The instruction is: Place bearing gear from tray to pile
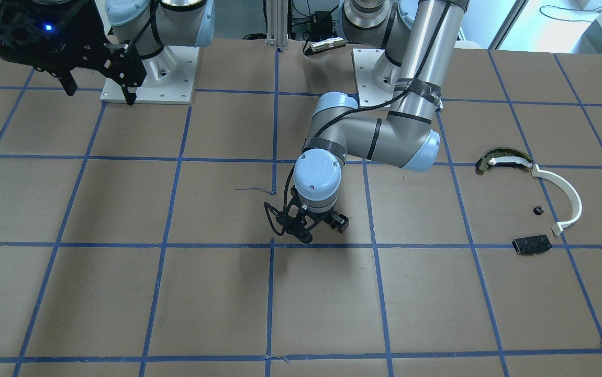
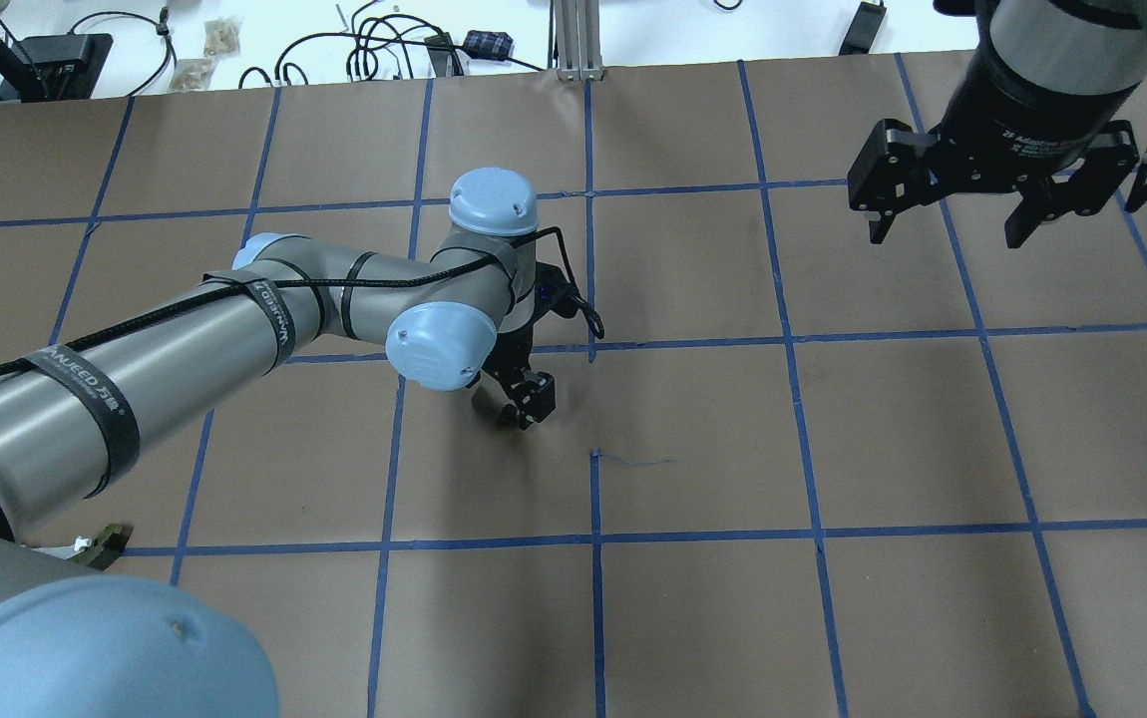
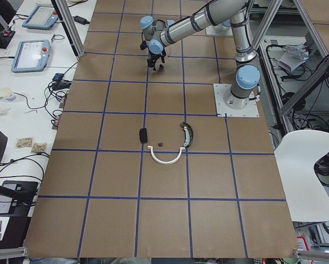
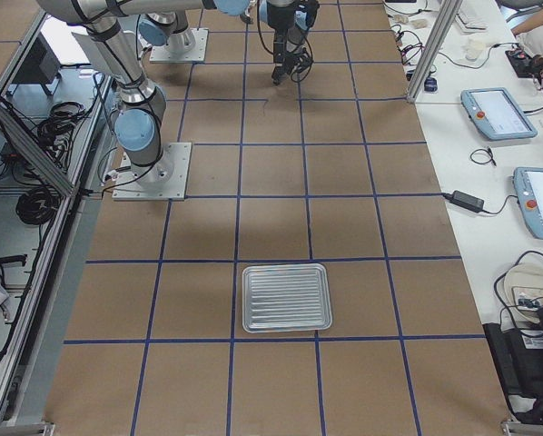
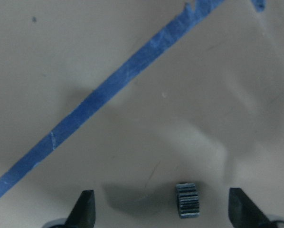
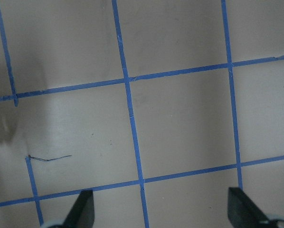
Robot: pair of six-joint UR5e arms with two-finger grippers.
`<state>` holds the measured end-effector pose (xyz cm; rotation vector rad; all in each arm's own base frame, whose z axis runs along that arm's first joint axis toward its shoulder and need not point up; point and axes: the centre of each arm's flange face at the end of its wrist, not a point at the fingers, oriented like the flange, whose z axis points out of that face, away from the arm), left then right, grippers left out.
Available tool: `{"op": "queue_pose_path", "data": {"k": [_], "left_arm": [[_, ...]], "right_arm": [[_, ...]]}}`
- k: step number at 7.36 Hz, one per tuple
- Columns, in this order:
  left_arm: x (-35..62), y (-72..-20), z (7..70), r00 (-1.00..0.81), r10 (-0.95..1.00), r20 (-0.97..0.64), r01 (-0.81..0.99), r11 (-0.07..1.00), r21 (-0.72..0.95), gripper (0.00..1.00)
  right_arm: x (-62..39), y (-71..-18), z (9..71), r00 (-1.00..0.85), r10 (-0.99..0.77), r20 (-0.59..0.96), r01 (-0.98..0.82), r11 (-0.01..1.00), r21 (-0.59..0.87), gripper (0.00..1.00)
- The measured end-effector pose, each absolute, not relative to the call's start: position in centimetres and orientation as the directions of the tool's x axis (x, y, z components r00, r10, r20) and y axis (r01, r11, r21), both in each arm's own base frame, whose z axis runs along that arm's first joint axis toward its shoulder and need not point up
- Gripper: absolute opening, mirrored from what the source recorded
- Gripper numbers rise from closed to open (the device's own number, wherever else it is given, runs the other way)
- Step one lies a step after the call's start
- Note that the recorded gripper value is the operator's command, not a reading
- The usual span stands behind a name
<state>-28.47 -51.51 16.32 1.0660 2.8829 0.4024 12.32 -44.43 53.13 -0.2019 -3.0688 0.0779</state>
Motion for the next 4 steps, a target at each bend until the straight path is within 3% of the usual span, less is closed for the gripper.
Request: {"op": "queue_pose_path", "data": {"k": [1,4], "left_arm": [[-28.50,-51.49,16.30,-0.763,0.645,0.051,0.634,0.730,0.256,0.00],[-28.65,-51.45,16.32,-0.763,0.644,0.058,0.636,0.730,0.251,0.00]], "right_arm": [[12.35,-44.21,53.46,-0.989,0.132,0.061,0.128,0.990,-0.060,1.00],[12.43,-44.53,53.28,-0.990,0.131,0.061,0.127,0.990,-0.065,1.00]]}}
